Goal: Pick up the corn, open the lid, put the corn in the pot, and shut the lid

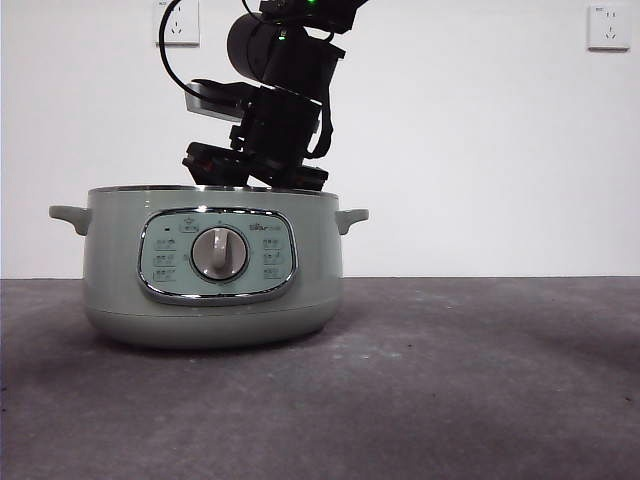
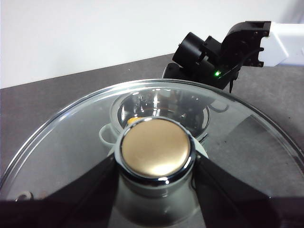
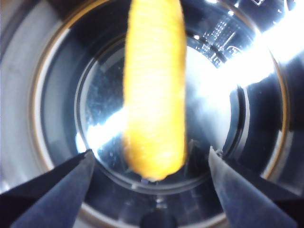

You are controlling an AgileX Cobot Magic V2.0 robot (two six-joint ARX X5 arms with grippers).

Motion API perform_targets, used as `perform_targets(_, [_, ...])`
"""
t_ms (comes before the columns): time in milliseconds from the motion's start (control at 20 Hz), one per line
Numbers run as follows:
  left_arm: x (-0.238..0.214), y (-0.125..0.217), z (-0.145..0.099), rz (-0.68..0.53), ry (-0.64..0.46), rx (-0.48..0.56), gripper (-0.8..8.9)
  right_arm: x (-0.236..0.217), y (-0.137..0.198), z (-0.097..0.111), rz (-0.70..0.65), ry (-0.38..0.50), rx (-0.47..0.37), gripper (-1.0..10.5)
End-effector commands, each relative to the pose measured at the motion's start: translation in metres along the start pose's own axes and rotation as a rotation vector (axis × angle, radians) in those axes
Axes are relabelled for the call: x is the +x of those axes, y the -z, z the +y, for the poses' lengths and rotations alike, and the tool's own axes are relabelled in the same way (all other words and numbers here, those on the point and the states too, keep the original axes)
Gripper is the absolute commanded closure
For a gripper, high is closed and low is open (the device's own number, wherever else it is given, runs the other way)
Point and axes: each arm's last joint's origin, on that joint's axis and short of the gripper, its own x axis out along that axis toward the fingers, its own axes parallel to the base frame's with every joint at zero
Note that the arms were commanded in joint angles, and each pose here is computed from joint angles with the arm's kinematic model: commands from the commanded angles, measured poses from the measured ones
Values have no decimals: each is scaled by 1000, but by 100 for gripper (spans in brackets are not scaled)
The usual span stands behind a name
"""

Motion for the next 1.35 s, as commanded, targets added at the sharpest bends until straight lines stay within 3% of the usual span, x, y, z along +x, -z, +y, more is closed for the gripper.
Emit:
perform_targets(50, [3, -8, 0, -52, 1, 21, 822, -9, -8, -1, -11, 6, 17, 532])
perform_targets(350, [35, -26, 2, -36, 1, 50, 822, -102, -25, -5, -76, 123, 70, 537])
perform_targets(450, [53, -34, 3, -25, 1, 65, 822, -131, -23, -11, -114, 138, 160, 537])
perform_targets(750, [125, -54, 6, 29, 38, 88, 822, -209, -1, -15, -227, 170, 222, 538])
perform_targets(1050, [215, -65, 8, 13, 112, 93, 822, -298, 74, 19, -249, 181, 206, 538])
perform_targets(1350, [305, -43, 9, 103, 126, 84, 821, -361, 163, 59, -350, 200, 212, 538])
